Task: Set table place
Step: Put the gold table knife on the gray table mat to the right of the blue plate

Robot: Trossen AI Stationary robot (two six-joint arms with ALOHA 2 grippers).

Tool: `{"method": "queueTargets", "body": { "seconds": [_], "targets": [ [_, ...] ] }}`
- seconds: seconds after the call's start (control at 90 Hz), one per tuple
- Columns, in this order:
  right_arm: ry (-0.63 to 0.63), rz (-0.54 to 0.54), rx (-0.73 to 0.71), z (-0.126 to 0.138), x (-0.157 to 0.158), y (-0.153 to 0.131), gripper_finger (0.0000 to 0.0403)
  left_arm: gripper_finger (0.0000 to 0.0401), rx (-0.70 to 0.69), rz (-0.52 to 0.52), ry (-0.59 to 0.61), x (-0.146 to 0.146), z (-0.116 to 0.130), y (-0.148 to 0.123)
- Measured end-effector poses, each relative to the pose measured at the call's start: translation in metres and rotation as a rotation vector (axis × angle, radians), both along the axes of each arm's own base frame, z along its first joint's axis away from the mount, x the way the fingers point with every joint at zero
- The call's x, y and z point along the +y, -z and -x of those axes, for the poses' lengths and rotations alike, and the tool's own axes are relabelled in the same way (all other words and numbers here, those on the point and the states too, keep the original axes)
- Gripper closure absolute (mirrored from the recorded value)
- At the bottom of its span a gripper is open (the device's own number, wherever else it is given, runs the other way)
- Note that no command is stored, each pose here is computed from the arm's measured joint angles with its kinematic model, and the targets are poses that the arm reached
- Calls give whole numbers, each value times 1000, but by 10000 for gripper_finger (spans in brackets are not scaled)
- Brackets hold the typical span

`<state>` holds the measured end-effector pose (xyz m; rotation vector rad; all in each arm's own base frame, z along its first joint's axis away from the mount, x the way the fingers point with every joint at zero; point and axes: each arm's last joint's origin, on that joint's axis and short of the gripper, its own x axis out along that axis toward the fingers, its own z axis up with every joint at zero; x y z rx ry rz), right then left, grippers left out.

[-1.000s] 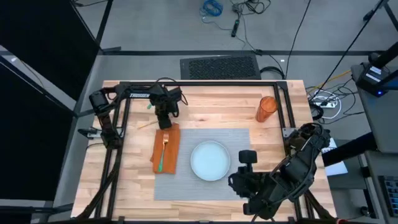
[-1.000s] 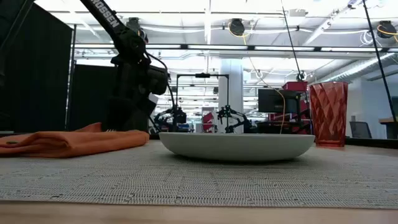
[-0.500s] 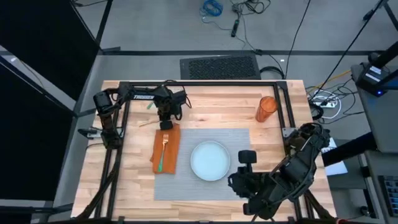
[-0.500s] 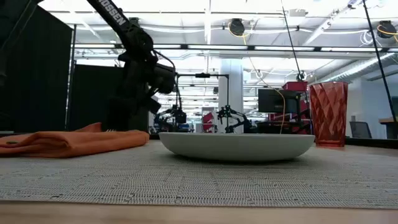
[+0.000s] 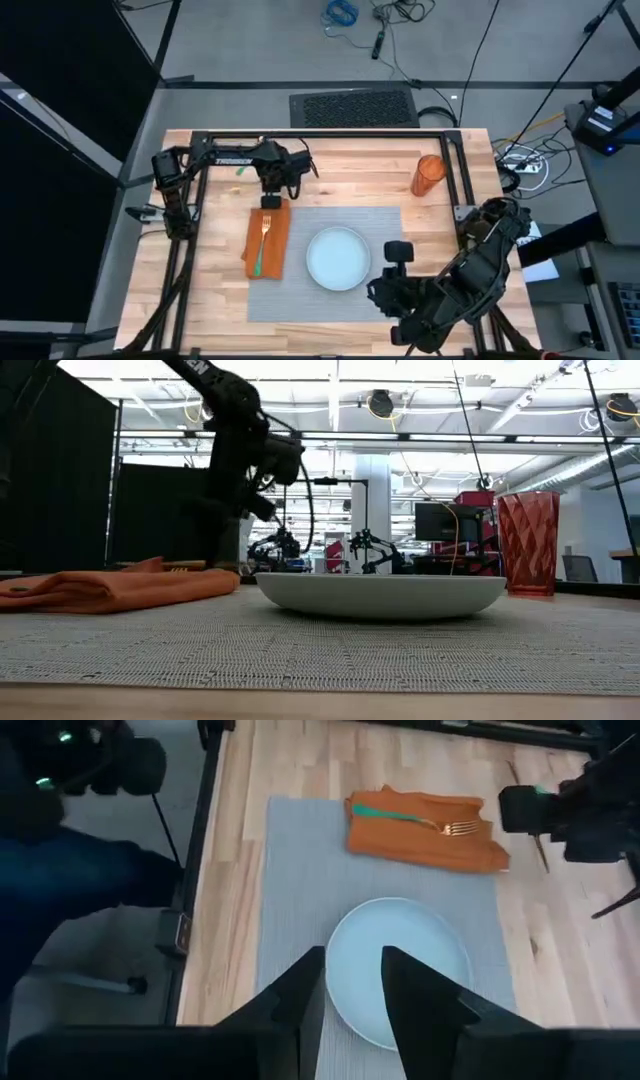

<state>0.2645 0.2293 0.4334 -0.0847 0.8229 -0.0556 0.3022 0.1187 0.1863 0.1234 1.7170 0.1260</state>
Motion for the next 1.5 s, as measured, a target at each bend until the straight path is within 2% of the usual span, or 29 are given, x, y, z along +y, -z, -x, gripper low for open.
{"method": "queueTargets", "body": {
  "seconds": [0.178, 0.389, 0.544, 0.678, 0.767, 0.856, 0.933, 1.056, 1.2, 1.344, 1.5],
  "targets": [
    [83, -16, -140, 25, -14, -26, 316, 399, -18, -52, 69, -17, -15, -22],
    [167, 9, -339, 55, -29, -55, 316, 398, -111, -101, 152, -40, -36, -49],
    [185, 39, -436, 63, -38, -70, 316, 399, -137, -114, 202, -55, -43, -58],
    [184, 37, -476, 66, -42, -78, 316, 400, -76, -118, 219, -62, -38, -58],
    [174, 47, -479, 65, -41, -78, 316, 400, -34, -114, 171, -54, -32, -57],
    [176, 50, -481, 65, -41, -78, 316, 401, -11, -108, 63, -35, -28, -52],
    [177, 50, -482, 65, -41, -78, 316, 397, 8, -27, -38, -16, -23, -45],
    [176, 50, -479, 65, -41, -78, 316, 359, 41, 47, -96, 7, -20, -30],
    [158, 46, -462, 65, -40, -77, 316, 281, 61, 118, -34, 14, -23, -17],
    [148, 93, -426, 64, -40, -71, 316, 205, -7, 102, 38, 16, -30, -15],
    [154, 126, -401, 61, -40, -67, 316, 179, -40, 108, 98, 15, -34, -16]
  ]
}}
